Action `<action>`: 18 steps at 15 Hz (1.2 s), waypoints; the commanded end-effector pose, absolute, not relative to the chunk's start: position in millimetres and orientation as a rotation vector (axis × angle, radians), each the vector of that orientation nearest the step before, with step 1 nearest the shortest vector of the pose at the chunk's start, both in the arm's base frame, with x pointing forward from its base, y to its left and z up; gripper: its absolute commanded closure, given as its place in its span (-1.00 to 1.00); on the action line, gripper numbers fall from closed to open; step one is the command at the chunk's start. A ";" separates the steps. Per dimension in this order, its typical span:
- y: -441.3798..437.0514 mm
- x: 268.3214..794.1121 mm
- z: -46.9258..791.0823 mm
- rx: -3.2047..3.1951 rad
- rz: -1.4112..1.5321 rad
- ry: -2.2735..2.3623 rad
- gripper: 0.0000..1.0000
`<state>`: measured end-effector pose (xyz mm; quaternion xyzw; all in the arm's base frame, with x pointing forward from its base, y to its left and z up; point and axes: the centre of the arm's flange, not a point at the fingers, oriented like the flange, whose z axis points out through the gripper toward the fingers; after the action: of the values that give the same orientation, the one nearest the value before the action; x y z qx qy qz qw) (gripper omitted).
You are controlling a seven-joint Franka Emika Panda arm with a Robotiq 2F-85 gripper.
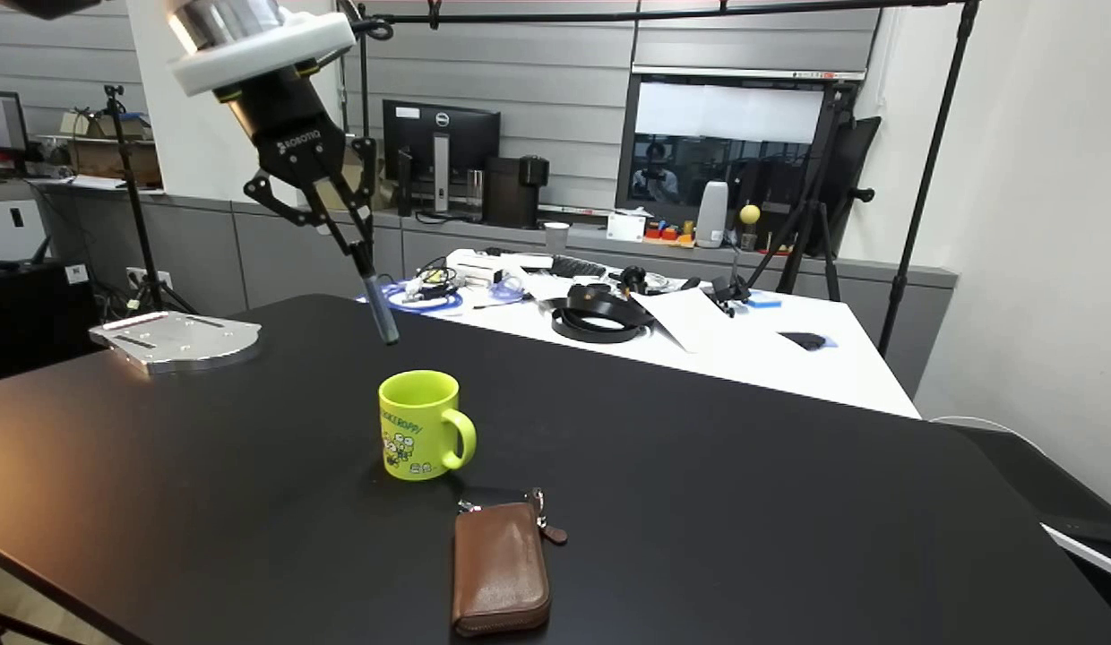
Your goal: Put the marker on the table
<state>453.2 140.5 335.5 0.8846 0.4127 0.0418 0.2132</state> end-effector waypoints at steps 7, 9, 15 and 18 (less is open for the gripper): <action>114.2 472.1 259.6 2.606 -0.146 1.121 0.89; 114.9 473.3 251.1 2.610 -0.178 1.140 0.89; 114.8 483.4 231.3 2.630 -0.262 1.162 0.89; 112.7 488.8 223.5 2.645 -0.306 1.156 0.89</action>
<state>472.9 115.1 227.1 0.9028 0.4016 -0.0886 0.1260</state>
